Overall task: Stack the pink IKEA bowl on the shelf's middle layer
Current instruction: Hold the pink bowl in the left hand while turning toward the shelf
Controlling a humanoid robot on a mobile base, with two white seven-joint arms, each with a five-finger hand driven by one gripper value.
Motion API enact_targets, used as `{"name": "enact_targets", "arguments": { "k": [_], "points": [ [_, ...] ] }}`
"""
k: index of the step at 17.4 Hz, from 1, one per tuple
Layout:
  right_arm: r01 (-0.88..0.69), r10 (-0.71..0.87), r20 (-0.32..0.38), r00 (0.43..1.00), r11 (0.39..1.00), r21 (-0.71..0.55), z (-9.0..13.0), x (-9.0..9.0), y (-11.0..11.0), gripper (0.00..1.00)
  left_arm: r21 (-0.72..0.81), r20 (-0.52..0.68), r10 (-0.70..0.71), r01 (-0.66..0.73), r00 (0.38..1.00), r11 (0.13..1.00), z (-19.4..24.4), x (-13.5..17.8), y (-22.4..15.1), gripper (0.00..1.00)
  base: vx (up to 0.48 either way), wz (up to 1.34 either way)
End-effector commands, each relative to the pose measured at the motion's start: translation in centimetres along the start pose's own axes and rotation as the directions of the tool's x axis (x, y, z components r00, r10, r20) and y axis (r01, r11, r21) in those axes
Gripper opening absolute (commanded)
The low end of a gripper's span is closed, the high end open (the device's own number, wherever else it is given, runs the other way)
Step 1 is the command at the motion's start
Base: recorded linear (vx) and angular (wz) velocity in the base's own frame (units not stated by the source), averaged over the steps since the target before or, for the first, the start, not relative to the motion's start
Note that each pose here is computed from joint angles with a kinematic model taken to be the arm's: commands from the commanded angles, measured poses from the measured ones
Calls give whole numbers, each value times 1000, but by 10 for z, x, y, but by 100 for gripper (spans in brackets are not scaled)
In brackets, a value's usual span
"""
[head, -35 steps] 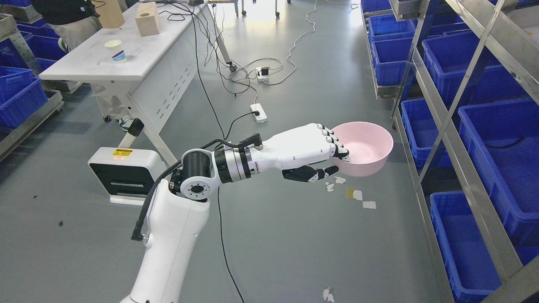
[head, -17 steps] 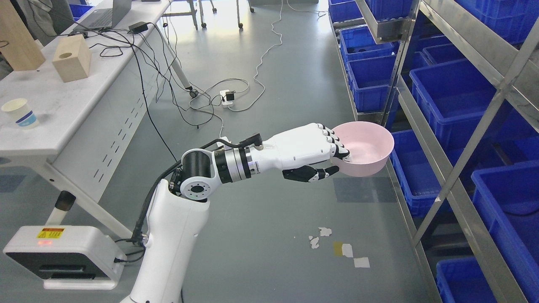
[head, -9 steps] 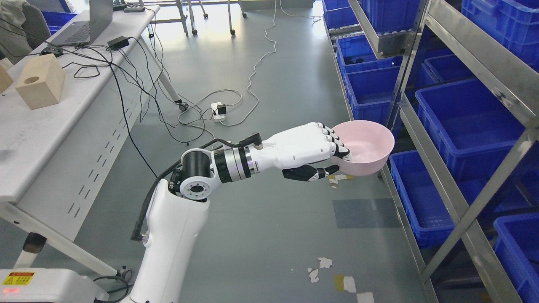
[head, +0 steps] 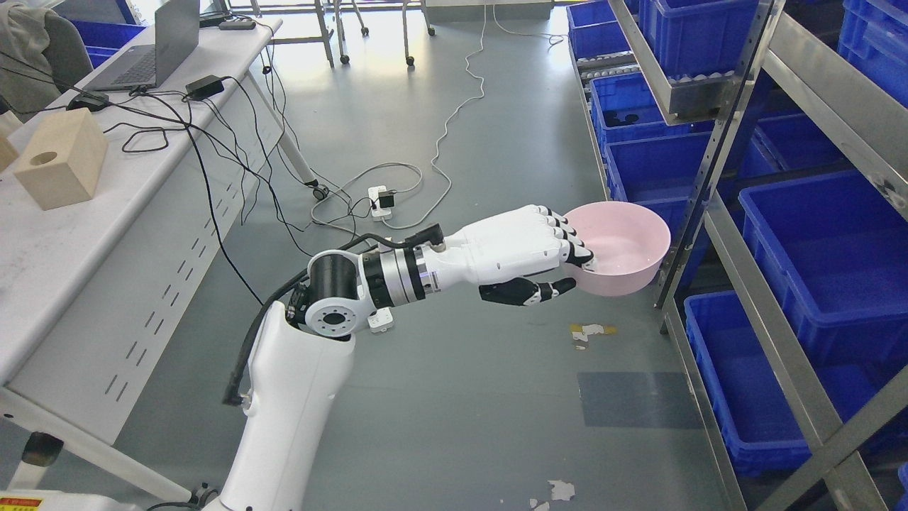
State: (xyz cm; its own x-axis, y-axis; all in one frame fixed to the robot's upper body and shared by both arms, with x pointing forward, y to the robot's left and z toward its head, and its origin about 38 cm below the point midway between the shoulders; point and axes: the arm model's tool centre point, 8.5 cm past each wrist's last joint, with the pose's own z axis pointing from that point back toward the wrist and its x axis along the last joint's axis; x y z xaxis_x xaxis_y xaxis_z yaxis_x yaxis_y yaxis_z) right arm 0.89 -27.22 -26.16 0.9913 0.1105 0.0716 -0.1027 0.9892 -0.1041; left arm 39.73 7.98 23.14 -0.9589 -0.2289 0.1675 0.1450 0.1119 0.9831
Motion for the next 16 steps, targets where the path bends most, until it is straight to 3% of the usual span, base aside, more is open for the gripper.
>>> {"name": "enact_targets", "arguments": {
  "k": [1,9,16],
  "points": [
    [-1,1,13,1000,1000,-19,0,3,-11,100,-15,11,-9,9,1000,1000,1,2,0,1,153,45],
    [-1,1,13,1000,1000,-19,0,3,-11,100,-11,32,-1,2,999,1000,-2,6,-1,0,102,7],
    [-1,1,13,1000,1000,-19,0,3,-11,100,18,57,-9,8,998,1000,-4,8,10,1,35,-353]
  ]
}}
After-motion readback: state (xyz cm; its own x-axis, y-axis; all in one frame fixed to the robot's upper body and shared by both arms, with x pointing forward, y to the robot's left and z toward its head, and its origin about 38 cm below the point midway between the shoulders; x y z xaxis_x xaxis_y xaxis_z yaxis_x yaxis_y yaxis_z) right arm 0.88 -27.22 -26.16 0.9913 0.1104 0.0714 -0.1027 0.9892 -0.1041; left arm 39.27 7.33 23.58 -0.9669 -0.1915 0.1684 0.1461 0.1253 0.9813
